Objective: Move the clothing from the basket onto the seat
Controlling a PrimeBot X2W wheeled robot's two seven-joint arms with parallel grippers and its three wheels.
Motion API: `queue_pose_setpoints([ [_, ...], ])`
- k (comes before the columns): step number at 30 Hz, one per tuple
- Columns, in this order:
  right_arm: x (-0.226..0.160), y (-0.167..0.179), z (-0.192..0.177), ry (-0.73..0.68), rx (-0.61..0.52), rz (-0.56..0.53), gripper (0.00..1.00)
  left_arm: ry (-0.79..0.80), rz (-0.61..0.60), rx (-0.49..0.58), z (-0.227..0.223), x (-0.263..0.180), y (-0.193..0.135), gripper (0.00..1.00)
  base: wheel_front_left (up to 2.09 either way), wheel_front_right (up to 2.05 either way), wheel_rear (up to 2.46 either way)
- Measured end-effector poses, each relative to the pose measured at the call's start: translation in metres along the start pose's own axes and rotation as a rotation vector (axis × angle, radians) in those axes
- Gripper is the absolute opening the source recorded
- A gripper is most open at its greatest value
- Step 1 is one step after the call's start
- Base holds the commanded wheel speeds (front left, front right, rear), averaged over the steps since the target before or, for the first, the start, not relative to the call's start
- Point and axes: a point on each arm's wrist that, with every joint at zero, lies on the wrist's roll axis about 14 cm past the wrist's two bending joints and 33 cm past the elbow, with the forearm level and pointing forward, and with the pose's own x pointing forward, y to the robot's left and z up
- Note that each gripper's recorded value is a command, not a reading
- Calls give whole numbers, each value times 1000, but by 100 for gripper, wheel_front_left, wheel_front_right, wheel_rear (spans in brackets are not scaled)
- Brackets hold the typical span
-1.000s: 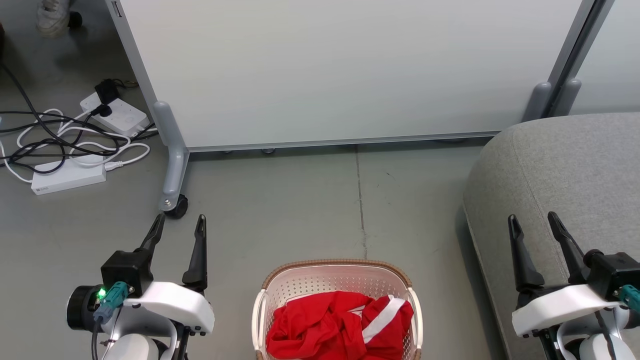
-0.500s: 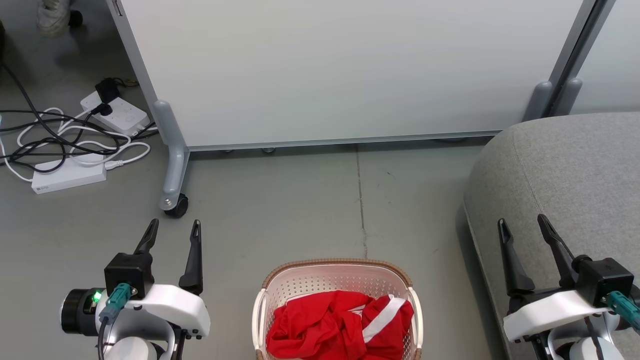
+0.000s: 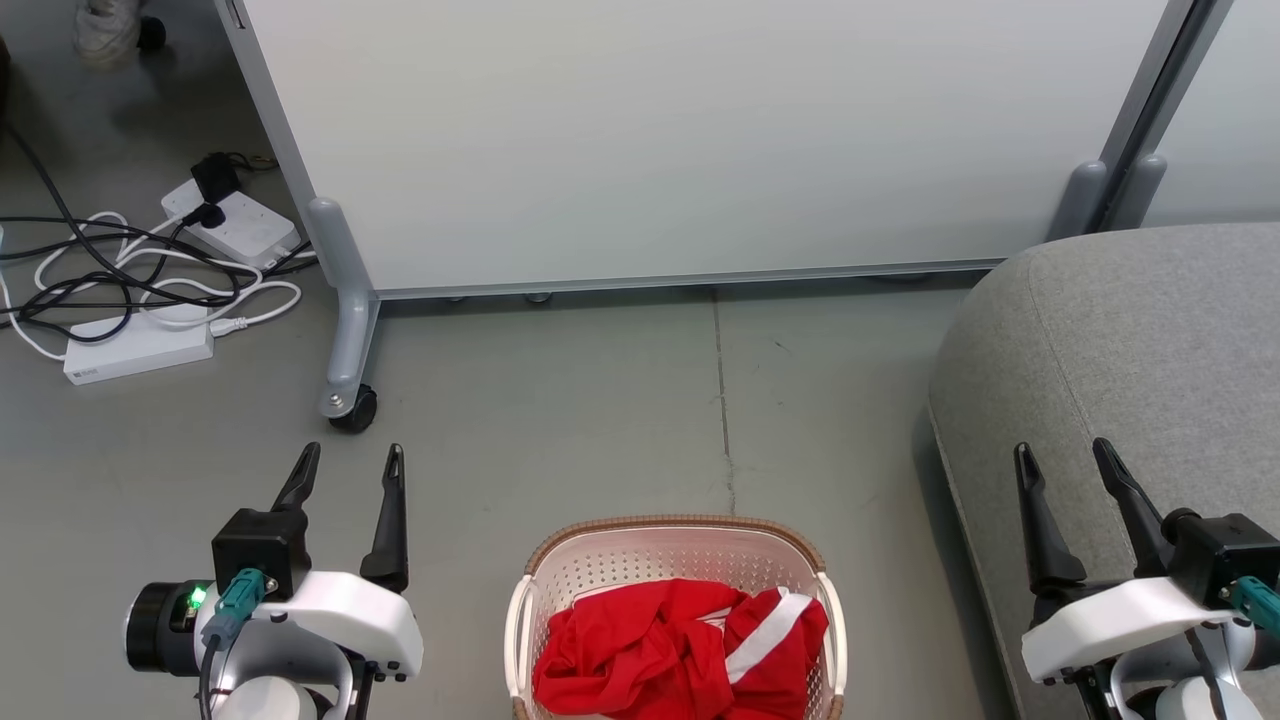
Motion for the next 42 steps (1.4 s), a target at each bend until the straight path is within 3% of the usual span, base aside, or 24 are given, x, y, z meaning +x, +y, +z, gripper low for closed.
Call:
queue_pose_setpoints([
  [24,4,-2,-5,26,-14,-6,100,23,-23,10,-7,5,-7,100,0,0,0],
  [35,30,-7,-7,26,-29,-9,100,106,-190,12,-37,35,-64,100,0,0,0],
  [42,55,-15,-17,32,-37,-16,100,244,-350,36,-89,57,-113,100,0,0,0],
])
